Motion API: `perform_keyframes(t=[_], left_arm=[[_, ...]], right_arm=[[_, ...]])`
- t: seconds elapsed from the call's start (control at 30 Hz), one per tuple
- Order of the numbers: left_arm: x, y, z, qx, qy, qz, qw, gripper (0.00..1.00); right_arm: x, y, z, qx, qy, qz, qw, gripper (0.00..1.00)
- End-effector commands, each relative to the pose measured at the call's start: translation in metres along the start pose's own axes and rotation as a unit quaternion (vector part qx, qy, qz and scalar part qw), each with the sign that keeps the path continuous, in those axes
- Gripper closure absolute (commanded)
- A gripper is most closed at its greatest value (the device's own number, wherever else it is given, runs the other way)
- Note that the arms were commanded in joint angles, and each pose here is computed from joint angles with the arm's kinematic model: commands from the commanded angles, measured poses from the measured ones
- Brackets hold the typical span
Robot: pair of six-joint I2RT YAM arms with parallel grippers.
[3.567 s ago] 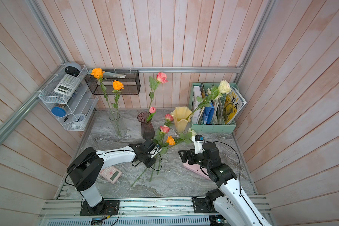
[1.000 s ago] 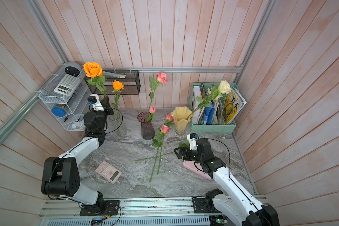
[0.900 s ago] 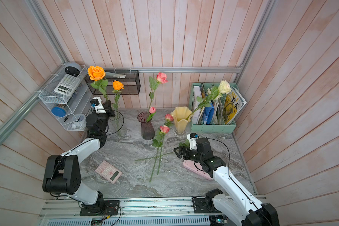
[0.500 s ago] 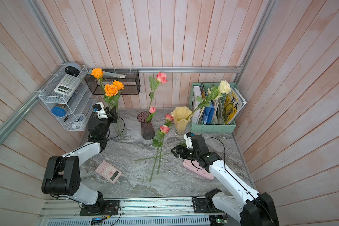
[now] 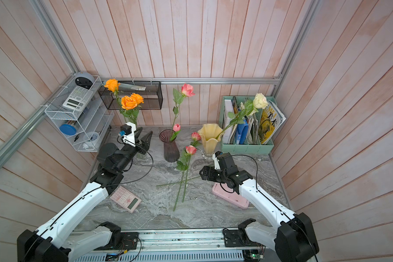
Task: Arrange the flowers in different vases according to their colors
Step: Insert the flower into the vase, then pick up the flower at the center of the board.
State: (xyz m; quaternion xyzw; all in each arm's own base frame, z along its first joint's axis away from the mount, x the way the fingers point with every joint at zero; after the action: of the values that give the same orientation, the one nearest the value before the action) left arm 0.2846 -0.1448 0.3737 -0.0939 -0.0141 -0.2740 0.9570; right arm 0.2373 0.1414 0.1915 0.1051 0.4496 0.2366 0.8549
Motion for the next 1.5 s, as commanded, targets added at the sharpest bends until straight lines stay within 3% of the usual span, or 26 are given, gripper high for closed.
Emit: perform_keyframes(t=[0.0, 0.2, 0.43, 0.7, 0.93, 1.23, 1.47], left_arm=[[-0.005, -0.035, -0.041, 0.038, 0.142, -0.067, 0.987, 0.41], [0.005, -0.091, -0.101, 0.079, 0.241, -0.121, 0.960, 0.41], [0.034, -0.119, -0.139, 0.108, 0.281, -0.151, 0.941, 0.40], [0.058, -0.147, -0.191, 0.142, 0.363, -0.211, 0.897, 0.40], [0.071, -0.163, -0.240, 0.189, 0.422, -0.252, 0.850, 0.40], [0.098, -0.159, -0.277, 0.238, 0.461, -0.221, 0.826, 0.43], [0.111, -0.157, -0.303, 0.265, 0.497, -0.215, 0.798, 0.46]], right_arm=[[-0.019, -0.016, 0.000, 0.013, -0.014, -0.039, 0.999, 0.13], [-0.042, -0.040, -0.007, 0.034, -0.025, -0.079, 0.996, 0.12], [-0.054, -0.057, -0.016, 0.059, -0.037, -0.095, 0.993, 0.12], [-0.053, -0.066, -0.024, 0.071, -0.038, -0.093, 0.992, 0.12], [-0.055, -0.068, -0.025, 0.071, -0.040, -0.090, 0.993, 0.12], [-0.055, -0.067, -0.031, 0.071, -0.043, -0.077, 0.994, 0.13], [-0.053, -0.065, -0.034, 0.071, -0.045, -0.065, 0.994, 0.12]])
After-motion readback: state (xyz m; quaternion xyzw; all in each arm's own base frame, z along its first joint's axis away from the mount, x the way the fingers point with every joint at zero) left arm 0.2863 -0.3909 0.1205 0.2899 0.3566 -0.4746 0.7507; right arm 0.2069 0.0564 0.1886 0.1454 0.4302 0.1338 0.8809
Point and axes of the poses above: each gripper's point midway between its finger pads, its own x axis out along the fingers, its own y axis along the line the jaws close on, z = x × y, the point moved 7 cm from there along -x, back along the fingers, and after that the axes turned 14 degrees about -x, right-handed, at the moved point
